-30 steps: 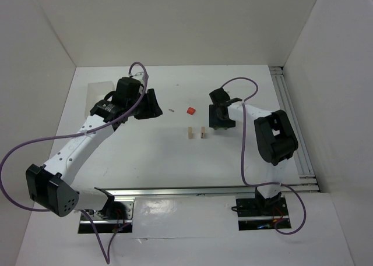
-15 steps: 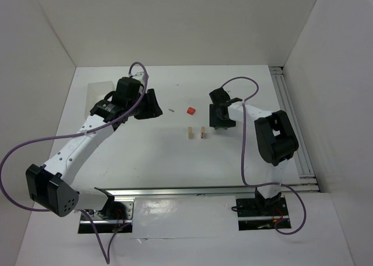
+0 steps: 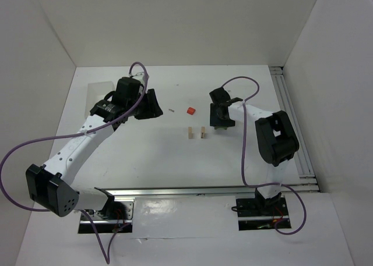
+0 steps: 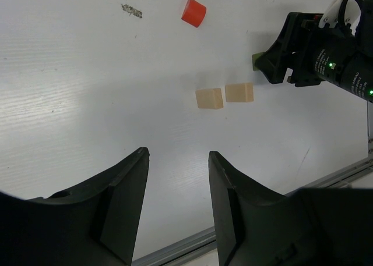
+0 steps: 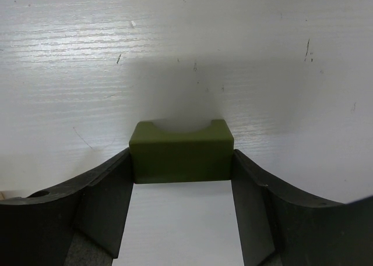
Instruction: Build the wood block tower
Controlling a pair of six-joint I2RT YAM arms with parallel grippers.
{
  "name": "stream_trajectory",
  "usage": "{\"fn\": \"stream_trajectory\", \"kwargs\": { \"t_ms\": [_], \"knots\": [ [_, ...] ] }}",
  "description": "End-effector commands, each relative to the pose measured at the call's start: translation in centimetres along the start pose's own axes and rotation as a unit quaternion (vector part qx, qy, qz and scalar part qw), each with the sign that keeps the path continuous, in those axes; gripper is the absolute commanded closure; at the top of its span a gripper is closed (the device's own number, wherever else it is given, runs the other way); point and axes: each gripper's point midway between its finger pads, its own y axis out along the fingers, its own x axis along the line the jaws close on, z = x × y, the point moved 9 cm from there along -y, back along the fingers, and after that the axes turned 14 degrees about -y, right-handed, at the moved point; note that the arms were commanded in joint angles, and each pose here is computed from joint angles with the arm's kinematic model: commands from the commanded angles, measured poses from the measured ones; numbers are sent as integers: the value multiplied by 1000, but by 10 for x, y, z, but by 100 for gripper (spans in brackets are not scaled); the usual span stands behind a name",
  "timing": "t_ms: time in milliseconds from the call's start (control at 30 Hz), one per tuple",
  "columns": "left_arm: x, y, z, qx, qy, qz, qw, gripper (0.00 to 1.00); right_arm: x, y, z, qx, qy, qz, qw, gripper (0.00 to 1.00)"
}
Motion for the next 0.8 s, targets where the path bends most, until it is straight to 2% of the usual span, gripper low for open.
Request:
{"fn": "stream_trajectory", "kwargs": {
  "t_ms": [0,100,267,367,533,667,767],
  "knots": [
    [-6,-3,-4,-5,14,15,1000,43,-2,-22,-30,-70,28,-6,997,45],
    [-6,-3,-4,-5,14,15,1000,43,-2,-26,-30,-70,33,-7,997,46],
    [-1,-5,-5,-15,18,-5,1000,43,-12,-59,-44,-95,53,9,994,49],
    [0,-5,-6,-22,18,-13,1000,43,-11,-94,-49,-130,65,-2,989,49],
    [6,-9,-11,-31,15,-23,999,43,9,-132,-51,-137,70,-25,988,49],
    [9,-9,-13,-34,17,-25,999,43,43,-156,-46,-133,67,-47,988,49],
    [11,-12,-14,-37,14,-28,999,43,63,-158,-41,-129,65,-53,988,49]
  ]
}}
